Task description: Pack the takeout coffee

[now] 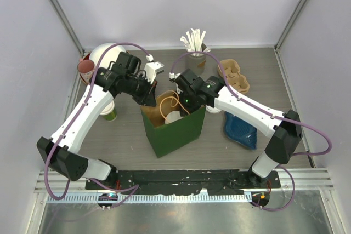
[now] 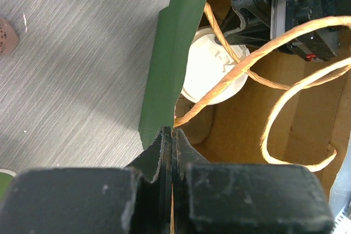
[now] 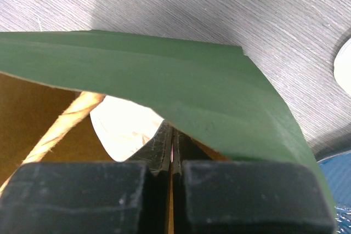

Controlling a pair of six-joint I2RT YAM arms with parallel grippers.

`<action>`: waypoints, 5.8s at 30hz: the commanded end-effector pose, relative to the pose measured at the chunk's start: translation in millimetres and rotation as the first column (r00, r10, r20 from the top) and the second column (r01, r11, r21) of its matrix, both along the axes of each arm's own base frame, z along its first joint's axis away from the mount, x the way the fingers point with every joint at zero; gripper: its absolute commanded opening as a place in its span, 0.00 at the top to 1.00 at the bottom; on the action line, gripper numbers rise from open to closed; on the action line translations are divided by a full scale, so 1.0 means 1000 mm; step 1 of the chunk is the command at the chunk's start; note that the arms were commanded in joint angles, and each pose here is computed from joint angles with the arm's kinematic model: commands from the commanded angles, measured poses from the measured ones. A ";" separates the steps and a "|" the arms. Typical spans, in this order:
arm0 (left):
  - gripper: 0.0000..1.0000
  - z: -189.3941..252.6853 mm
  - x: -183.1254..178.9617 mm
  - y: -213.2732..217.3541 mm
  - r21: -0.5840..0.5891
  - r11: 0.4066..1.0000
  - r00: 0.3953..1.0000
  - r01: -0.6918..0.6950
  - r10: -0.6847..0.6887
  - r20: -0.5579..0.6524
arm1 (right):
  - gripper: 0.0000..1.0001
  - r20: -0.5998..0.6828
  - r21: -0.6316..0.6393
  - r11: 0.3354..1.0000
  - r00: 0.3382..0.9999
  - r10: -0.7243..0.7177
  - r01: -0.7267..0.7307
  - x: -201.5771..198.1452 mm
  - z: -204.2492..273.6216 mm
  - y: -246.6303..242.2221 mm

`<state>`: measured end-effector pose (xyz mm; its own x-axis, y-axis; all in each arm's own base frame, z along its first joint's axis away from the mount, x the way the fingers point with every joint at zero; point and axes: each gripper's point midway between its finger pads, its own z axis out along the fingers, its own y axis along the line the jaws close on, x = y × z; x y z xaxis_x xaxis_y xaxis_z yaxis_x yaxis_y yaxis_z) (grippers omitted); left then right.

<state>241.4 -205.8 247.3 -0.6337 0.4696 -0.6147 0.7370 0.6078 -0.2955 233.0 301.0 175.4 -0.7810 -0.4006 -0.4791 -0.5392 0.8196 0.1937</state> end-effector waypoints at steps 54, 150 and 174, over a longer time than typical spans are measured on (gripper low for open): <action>1.00 0.007 0.002 0.016 0.051 0.999 0.992 -0.002 -0.004 0.126 | 0.99 0.021 -0.160 0.986 0.998 -0.052 0.054 0.003 -0.017 -0.023; 0.80 0.012 0.010 0.015 0.087 0.995 0.981 0.053 -0.068 0.179 | 0.33 0.513 0.574 0.813 0.819 -0.259 -0.102 -0.004 0.228 -0.024; 0.16 0.048 0.004 0.016 0.036 0.999 0.972 0.036 -0.044 0.231 | 0.32 0.503 0.549 0.827 0.838 -0.210 -0.121 -0.002 0.220 -0.012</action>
